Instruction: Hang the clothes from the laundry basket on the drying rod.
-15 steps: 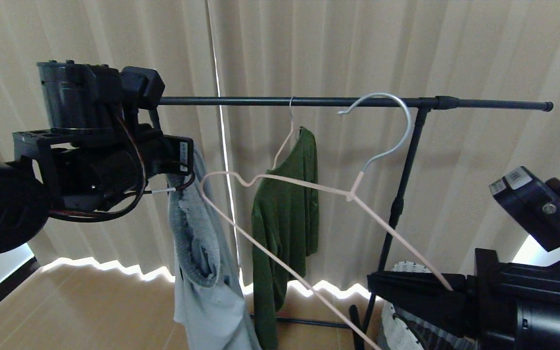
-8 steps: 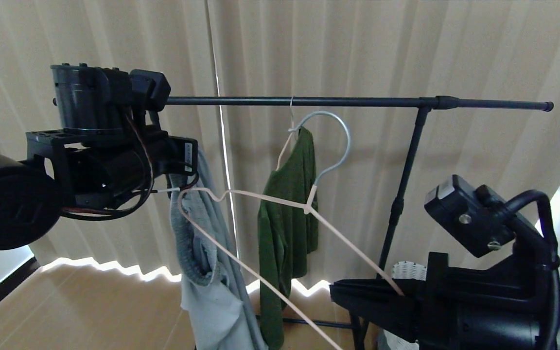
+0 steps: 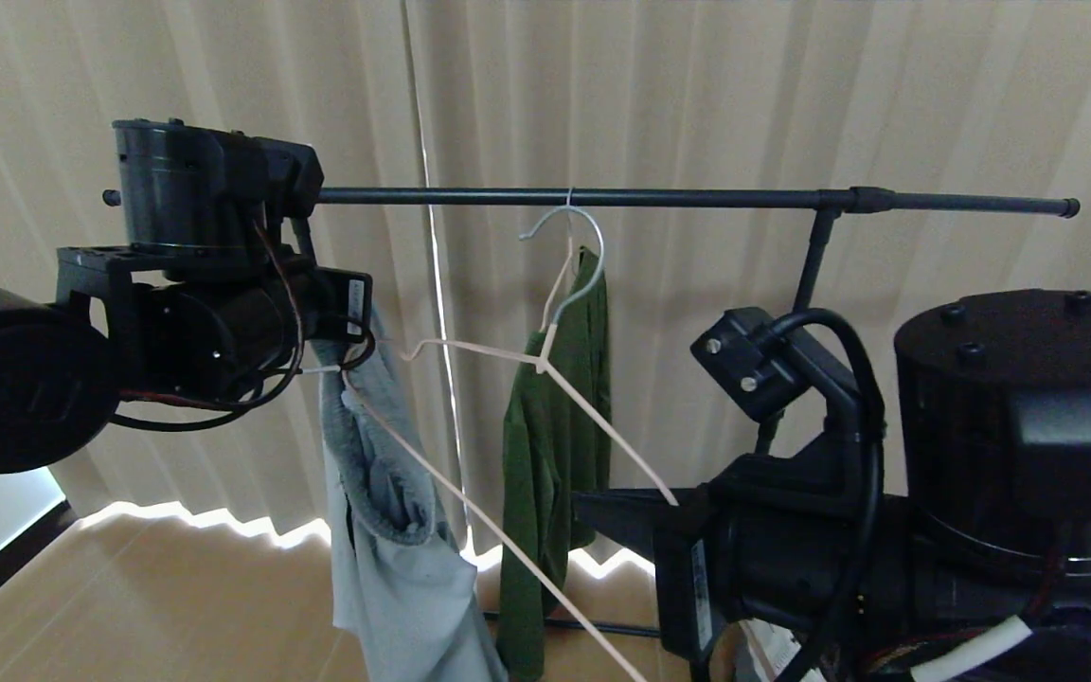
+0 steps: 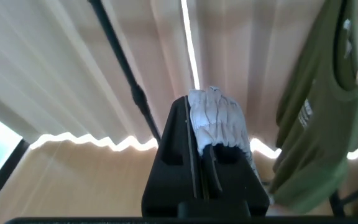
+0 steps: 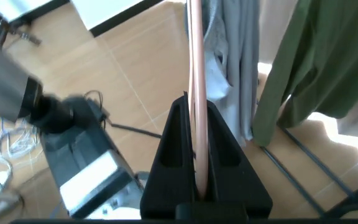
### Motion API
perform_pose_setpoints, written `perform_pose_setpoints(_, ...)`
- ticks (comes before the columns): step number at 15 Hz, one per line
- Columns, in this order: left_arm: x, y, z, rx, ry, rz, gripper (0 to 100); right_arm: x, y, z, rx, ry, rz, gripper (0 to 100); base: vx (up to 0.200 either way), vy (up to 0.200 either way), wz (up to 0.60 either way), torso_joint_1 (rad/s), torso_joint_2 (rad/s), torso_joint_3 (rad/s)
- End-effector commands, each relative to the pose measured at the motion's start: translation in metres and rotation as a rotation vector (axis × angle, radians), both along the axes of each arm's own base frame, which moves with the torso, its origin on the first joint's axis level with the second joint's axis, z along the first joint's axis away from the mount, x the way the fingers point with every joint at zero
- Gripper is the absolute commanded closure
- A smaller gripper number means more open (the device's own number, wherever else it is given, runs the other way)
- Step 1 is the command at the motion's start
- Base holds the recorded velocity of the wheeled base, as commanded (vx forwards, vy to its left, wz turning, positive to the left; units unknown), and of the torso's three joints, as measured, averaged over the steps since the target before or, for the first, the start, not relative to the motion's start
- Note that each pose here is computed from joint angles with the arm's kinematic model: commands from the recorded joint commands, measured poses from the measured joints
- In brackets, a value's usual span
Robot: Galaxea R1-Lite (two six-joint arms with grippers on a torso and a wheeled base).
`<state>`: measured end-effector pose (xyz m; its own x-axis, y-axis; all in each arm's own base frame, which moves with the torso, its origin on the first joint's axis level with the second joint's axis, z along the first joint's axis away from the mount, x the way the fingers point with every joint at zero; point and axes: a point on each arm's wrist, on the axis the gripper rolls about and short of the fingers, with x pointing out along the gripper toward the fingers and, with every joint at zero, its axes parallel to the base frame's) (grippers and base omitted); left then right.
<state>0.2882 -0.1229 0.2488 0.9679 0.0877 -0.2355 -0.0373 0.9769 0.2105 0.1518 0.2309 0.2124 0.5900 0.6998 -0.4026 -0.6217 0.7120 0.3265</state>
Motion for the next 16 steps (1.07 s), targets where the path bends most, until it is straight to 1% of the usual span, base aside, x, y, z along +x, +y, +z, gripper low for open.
perform_pose_setpoints(1, -0.005, 0.002, 0.006, -0.002, -0.005, 0.001, 100, 0.008, 0.014, -0.004, 0.0, 0.012, -0.026, 100, 0.0, 0.0, 0.0, 0.0, 0.0, 0.0)
perform_pose_setpoints(4, -0.011, 0.005, 0.009, 0.004, 0.007, 0.003, 100, 0.01, 0.02, -0.002, 0.006, 0.004, -0.05, 100, 0.0, 0.0, 0.0, 0.0, 0.0, 0.0)
perform_pose_setpoints(7, -0.015, 0.004, 0.014, 0.01, -0.003, 0.02, 100, 0.011, 0.029, -0.007, -0.001, 0.019, -0.075, 100, 0.0, 0.0, 0.0, 0.0, 0.0, 0.0)
perform_pose_setpoints(9, -0.026, 0.006, 0.022, 0.015, 0.0, 0.014, 100, 0.015, 0.036, -0.01, -0.005, 0.019, -0.089, 100, 0.0, 0.0, 0.0, 0.0, 0.0, 0.0)
perform_pose_setpoints(12, -0.046, 0.006, 0.028, 0.02, 0.019, -0.017, 100, 0.019, 0.042, -0.007, 0.019, 0.022, -0.102, 100, 0.0, 0.0, 0.0, 0.0, 0.0, 0.0)
perform_pose_setpoints(16, -0.063, -0.006, 0.035, 0.009, 0.001, -0.09, 100, 0.026, 0.052, -0.009, 0.015, 0.008, -0.136, 100, 0.0, 0.0, 0.0, 0.0, 0.0, 0.0)
